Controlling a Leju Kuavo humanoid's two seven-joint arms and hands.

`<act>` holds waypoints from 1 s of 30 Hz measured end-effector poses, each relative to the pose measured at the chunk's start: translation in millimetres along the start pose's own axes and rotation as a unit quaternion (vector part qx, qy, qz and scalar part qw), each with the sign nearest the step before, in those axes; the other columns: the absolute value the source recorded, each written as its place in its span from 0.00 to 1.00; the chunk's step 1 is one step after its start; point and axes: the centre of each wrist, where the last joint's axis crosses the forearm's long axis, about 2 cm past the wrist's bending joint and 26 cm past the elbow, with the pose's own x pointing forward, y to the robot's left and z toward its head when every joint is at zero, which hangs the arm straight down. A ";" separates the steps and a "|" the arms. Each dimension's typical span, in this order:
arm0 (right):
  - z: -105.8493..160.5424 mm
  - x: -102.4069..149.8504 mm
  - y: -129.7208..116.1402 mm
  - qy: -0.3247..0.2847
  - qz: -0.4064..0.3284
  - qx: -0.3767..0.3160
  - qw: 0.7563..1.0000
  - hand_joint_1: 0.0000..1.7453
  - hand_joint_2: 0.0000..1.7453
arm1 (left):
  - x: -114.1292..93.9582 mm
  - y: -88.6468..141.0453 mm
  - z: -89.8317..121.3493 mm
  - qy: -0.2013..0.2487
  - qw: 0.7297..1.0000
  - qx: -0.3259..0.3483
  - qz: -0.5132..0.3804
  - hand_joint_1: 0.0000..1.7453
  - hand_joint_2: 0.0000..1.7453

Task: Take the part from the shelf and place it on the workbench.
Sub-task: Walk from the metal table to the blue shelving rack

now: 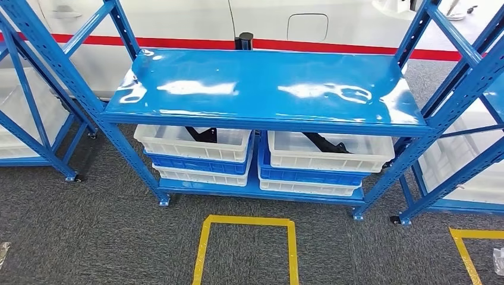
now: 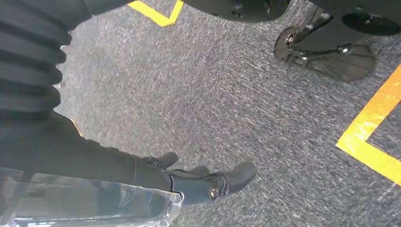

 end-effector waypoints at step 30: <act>3.2 -20.0 19.3 -0.008 -0.122 0.062 0.990 0.00 0.00 | -21.7 29.2 -3.3 0.023 0.999 -0.025 0.001 0.00 0.00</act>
